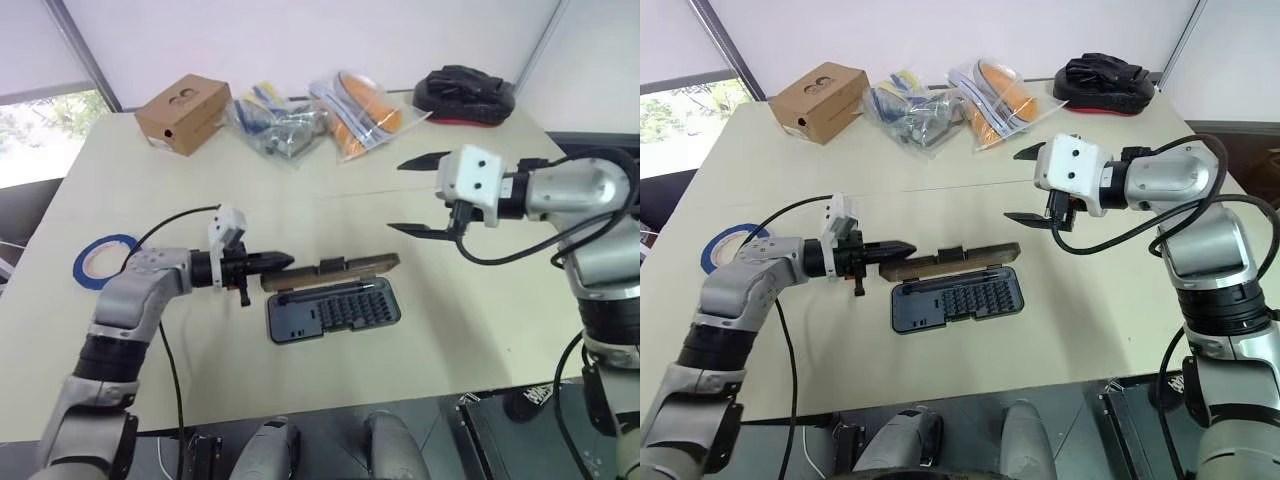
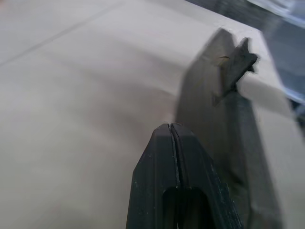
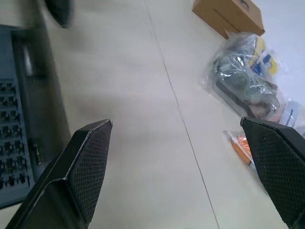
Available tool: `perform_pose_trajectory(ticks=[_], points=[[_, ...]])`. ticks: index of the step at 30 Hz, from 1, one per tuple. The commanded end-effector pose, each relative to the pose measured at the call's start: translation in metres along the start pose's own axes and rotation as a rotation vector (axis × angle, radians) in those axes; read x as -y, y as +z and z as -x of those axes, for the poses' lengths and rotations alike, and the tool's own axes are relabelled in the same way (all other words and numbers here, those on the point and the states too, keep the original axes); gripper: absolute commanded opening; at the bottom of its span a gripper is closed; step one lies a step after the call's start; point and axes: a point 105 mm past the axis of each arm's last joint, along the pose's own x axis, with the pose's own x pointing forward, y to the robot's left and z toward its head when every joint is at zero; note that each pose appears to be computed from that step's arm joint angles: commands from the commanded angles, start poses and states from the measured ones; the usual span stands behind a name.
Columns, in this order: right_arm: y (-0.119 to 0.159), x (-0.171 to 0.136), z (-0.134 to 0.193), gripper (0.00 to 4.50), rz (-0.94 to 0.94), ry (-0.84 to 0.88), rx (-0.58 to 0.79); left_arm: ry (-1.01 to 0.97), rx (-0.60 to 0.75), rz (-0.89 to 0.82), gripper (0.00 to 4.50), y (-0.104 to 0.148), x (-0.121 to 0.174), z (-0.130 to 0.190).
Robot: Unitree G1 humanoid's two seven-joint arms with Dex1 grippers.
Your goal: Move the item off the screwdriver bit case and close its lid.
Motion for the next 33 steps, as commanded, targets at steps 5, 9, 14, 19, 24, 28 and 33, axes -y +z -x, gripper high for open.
perform_pose_trajectory(ticks=[5,9,14,19,24,28,33], points=[[0.009,-0.001,0.004,4.48,0.019,-0.041,0.024,-0.114,-0.159,-0.008,0.0,-0.037,0.022,-0.008],[0.008,-0.004,0.002,4.48,0.005,-0.034,0.03,-0.084,-0.177,-0.026,0.0,-0.047,0.017,-0.013],[0.01,-0.023,0.004,4.48,-0.117,0.062,0.074,-0.062,-0.088,-0.023,0.0,-0.03,0.008,-0.028],[0.008,-0.076,-0.013,4.48,-0.346,0.25,0.159,-0.086,-0.163,-0.022,0.0,-0.05,0.009,-0.034],[0.001,-0.113,-0.033,4.48,-0.49,0.379,0.176,-0.115,-0.246,-0.019,0.0,-0.073,0.012,-0.032],[0.005,-0.134,-0.044,4.24,-0.534,0.458,0.195,-0.12,-0.28,-0.018,0.0,-0.081,0.011,-0.028],[0.005,-0.15,-0.048,2.03,-0.539,0.514,0.189,-0.123,-0.288,-0.019,0.0,-0.08,0.011,-0.022]])
